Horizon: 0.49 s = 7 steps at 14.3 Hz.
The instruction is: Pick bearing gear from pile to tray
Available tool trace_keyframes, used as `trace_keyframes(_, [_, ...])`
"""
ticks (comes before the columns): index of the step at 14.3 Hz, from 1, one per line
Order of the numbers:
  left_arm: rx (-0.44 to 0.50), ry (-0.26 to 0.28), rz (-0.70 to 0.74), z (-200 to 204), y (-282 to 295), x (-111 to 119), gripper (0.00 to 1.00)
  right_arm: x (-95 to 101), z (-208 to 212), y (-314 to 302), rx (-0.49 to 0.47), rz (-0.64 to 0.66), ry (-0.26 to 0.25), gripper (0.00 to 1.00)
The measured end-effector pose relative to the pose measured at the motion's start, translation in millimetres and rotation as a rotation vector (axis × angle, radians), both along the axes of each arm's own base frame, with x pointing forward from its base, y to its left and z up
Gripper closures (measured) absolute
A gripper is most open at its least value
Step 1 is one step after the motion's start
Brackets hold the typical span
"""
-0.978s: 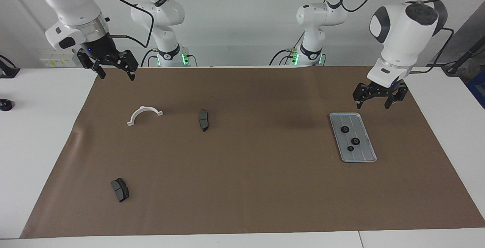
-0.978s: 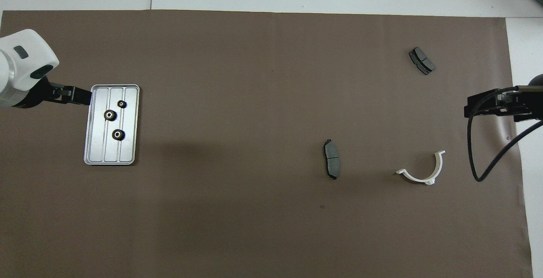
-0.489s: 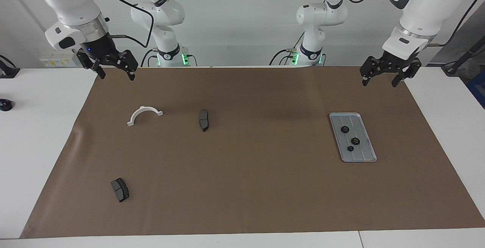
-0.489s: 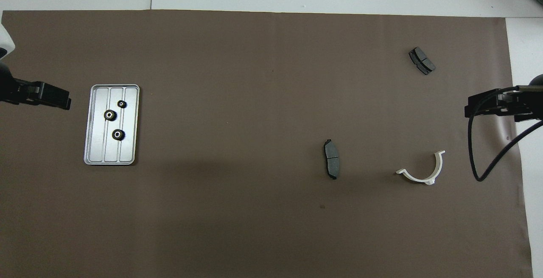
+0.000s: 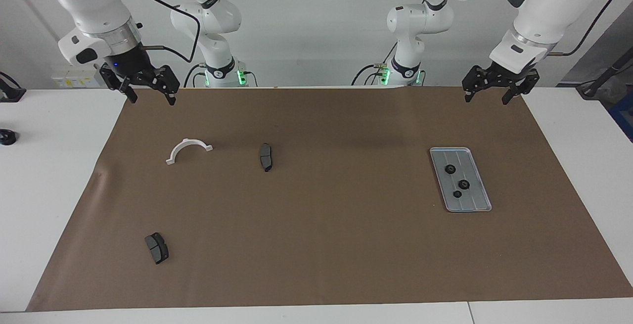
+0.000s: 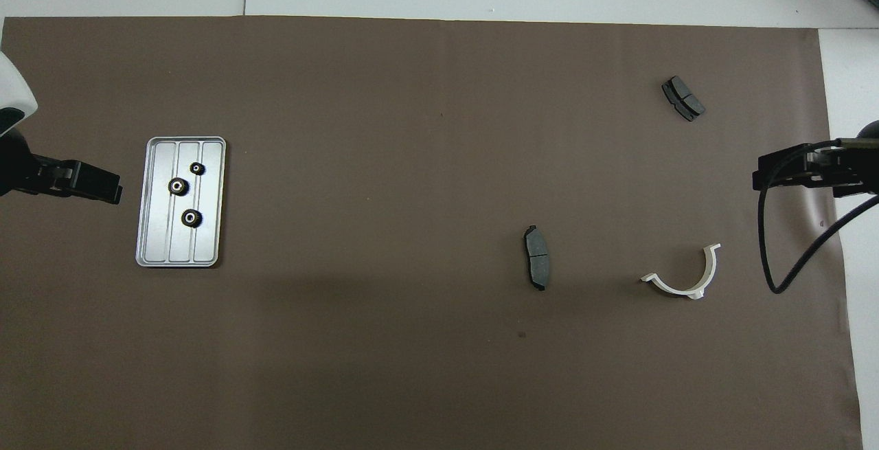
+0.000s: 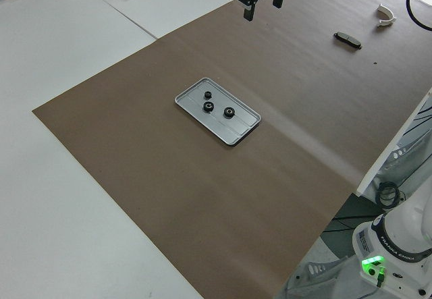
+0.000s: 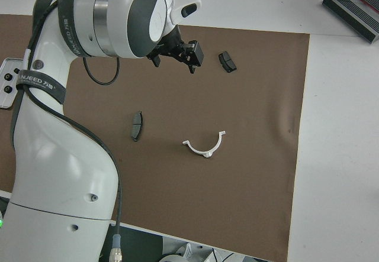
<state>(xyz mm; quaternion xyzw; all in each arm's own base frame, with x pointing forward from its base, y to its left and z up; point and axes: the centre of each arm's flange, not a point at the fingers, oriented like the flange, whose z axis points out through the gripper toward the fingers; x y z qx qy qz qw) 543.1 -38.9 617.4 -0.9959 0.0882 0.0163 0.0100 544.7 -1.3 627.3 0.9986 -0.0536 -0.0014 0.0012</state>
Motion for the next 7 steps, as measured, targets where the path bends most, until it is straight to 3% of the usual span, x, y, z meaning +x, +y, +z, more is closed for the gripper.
trace_keyframes(7, [-0.002, -0.023, 0.012, 0.3, 6.4, 3.3, 0.0, -0.2, 0.4, -0.7, 0.0, -0.001, -0.001, 0.0])
